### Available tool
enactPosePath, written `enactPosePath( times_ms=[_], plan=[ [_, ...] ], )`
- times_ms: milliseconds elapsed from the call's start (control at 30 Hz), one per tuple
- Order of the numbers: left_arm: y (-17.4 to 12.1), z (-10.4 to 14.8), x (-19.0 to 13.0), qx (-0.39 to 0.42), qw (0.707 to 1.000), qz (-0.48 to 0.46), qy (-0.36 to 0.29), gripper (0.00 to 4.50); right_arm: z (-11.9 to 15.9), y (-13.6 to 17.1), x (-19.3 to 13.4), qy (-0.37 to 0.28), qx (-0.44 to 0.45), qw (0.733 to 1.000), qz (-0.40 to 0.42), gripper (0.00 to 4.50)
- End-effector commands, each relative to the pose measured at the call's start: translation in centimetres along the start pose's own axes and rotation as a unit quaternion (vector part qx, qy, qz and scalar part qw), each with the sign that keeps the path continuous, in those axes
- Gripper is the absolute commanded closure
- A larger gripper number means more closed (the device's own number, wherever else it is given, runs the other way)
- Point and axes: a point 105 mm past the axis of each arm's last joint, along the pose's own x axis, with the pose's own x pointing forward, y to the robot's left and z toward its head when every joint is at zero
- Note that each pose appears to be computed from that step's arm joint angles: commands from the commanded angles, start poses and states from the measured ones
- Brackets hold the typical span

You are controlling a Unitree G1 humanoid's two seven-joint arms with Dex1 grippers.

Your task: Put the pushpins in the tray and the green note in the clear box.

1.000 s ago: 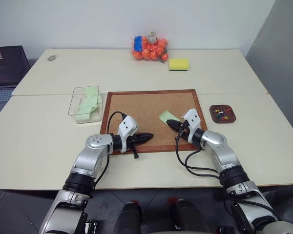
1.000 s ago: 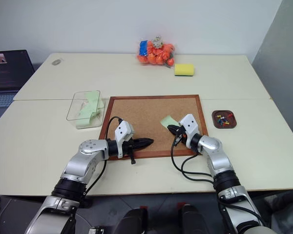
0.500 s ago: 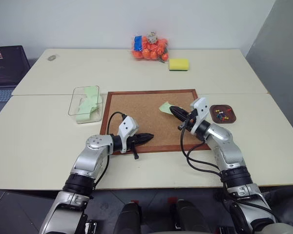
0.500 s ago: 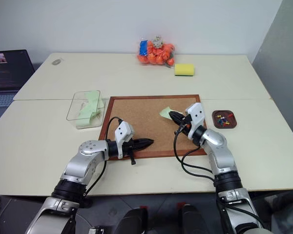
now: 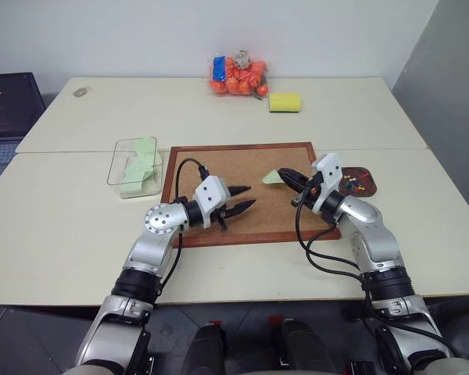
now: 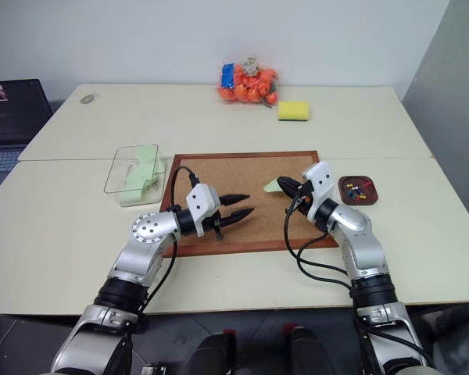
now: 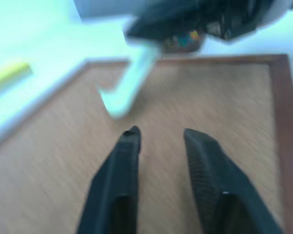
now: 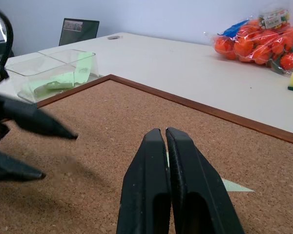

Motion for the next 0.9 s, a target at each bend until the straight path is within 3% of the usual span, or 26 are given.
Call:
enactPosePath(
  times_ms=[33, 133, 667, 900],
  plan=[
    [0.9, 0.8, 0.5, 0.106, 0.994, 0.015, -0.004, 1.95, 2.0, 0.5, 0.2, -0.028, -0.016, 0.999, 0.013, 4.50],
    [1.2, 0.5, 0.8, 0.170, 0.985, 0.015, 0.010, 1.45, 2.4, 0.9, 0.3, -0.032, -0.016, 0.999, 0.018, 4.50],
    [1.2, 1.2, 2.7, 0.254, 0.967, 0.011, -0.016, 1.45, 3.2, 3.8, 0.8, -0.044, -0.006, 0.997, 0.057, 4.50],
    [1.0, 1.0, 2.6, 0.252, 0.968, 0.010, -0.019, 2.74, 3.4, 4.1, 1.1, -0.048, -0.002, 0.997, 0.061, 4.50]
  ],
)
